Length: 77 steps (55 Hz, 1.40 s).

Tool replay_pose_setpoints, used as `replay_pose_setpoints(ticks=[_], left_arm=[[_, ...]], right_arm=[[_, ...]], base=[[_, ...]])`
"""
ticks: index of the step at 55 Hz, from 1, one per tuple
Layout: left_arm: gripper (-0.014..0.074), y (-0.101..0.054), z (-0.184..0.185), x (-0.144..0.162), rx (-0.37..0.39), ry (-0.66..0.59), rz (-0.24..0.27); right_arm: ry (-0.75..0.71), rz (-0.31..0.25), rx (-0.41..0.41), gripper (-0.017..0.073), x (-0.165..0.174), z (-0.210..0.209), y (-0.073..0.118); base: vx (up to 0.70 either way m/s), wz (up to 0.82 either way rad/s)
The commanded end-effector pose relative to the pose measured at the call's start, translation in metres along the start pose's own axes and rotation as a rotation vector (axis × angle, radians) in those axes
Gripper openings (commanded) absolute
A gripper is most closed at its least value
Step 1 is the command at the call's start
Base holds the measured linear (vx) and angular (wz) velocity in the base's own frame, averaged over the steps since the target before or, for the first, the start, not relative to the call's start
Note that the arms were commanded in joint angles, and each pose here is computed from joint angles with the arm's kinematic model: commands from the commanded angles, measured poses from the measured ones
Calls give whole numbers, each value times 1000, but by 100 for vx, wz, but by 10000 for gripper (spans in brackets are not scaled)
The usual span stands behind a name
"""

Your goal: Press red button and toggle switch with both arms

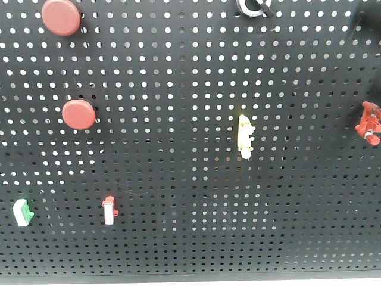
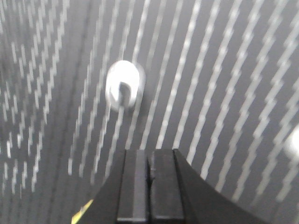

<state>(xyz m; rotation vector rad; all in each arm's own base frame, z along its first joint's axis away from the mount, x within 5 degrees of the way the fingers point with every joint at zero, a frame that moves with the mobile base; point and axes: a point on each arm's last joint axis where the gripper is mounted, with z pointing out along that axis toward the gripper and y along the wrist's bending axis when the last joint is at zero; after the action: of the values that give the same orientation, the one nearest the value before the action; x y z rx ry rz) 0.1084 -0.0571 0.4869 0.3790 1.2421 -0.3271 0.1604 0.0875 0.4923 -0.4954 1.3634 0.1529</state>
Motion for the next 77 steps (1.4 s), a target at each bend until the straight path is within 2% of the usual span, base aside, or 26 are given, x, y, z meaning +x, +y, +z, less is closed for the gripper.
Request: replay_pose_setpoints(ticks=[1, 23, 26, 29, 37, 47, 52, 60, 64, 68, 77], left_arm=[[2, 2, -1, -14, -14, -92, -14], [2, 2, -2, -8, -17, -83, -13], [2, 4, -7, -1, -46, -77, 37], [2, 8, -15, 8, -87, -65, 64], [2, 18, -55, 66, -269, 52, 106], [2, 15, -105, 155, -429, 202, 123], [2, 10, -124, 192, -464, 242, 122], [2, 2, -144, 237, -474, 256, 119], [2, 0, -150, 255, -476, 235, 93], [2, 0, -150, 259, -474, 301, 48], [2, 0, -150, 262, -472, 332, 40]], right_arm=[[-99, -19, 3, 2, -15, -4, -3], [-92, -19, 0, 2, -13, -1, -2], [-92, -19, 0, 2, -13, -1, -2], [-92, -19, 0, 2, -13, -1, -2], [-92, -19, 0, 2, -13, -1, -2], [-92, -19, 0, 2, -13, -1, -2], [-92, -19, 0, 2, -13, -1, -2], [-92, -19, 0, 2, -13, -1, -2], [-92, -19, 0, 2, -13, -1, -2], [-87, -19, 1, 2, -13, -1, -2], [-87, -19, 1, 2, -13, -1, -2]], base=[[0, 0], [0, 0], [0, 0], [0, 0], [0, 0], [0, 0], [0, 0], [0, 0], [0, 0], [0, 0], [0, 0]])
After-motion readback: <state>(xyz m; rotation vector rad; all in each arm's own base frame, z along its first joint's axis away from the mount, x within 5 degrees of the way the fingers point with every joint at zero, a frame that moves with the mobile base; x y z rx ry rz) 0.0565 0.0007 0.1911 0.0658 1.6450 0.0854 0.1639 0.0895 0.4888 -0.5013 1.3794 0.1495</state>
